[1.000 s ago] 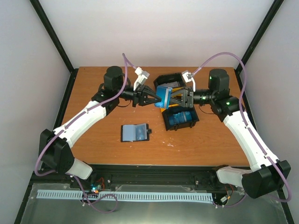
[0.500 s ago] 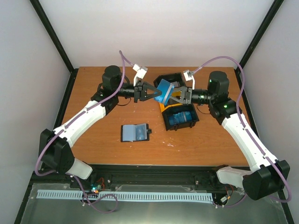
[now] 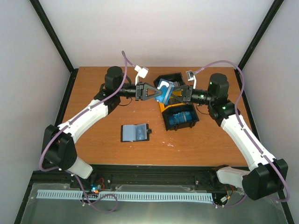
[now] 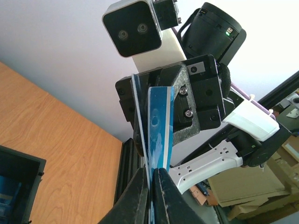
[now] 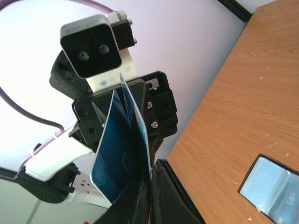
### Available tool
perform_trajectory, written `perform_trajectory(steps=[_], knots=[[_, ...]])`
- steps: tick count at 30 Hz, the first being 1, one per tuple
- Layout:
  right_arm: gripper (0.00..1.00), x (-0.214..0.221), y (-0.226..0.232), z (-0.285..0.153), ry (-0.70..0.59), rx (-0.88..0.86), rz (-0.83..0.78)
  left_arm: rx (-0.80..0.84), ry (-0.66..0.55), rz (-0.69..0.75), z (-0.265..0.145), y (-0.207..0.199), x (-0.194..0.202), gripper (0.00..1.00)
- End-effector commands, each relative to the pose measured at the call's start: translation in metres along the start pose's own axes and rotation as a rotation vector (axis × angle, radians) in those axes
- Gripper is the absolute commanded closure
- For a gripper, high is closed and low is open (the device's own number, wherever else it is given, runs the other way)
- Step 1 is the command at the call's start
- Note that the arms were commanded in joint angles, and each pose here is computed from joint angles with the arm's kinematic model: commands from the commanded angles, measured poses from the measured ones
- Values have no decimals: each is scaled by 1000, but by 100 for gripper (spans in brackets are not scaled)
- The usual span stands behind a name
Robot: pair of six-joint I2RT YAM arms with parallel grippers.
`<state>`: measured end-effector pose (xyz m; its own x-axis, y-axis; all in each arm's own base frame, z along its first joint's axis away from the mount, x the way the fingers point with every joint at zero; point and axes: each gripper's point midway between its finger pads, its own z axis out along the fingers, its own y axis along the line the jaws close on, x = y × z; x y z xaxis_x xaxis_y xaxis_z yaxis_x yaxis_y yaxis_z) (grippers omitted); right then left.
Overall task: Put the credit cards into the card holder
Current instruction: Pick up the credit card from the storage box.
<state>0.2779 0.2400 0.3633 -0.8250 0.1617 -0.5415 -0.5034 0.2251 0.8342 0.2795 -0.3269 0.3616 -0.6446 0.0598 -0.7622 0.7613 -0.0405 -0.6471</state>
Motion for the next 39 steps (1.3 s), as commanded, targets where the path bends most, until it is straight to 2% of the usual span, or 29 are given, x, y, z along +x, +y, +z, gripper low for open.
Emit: perform_trajectory(steps=[1,7,11,19,27,31,39], knots=[[97,-40,3,-19,-202,13,9,52,47,-111,0,2,6,96],[97,-42,2,-14,-185,-71,32,91,70,-222,8,16,4,96],[97,-40,-5,-8,-145,-72,37,131,67,-225,11,15,-2,97],[86,-33,-14,-2,-99,-101,57,145,76,-266,16,25,-5,98],[87,-34,-22,4,-81,-118,67,150,82,-280,19,30,-6,98],[96,-34,-25,6,-77,-114,71,147,85,-293,20,34,-5,96],[97,-64,-36,-6,-209,-44,56,132,93,-329,18,39,4,90]])
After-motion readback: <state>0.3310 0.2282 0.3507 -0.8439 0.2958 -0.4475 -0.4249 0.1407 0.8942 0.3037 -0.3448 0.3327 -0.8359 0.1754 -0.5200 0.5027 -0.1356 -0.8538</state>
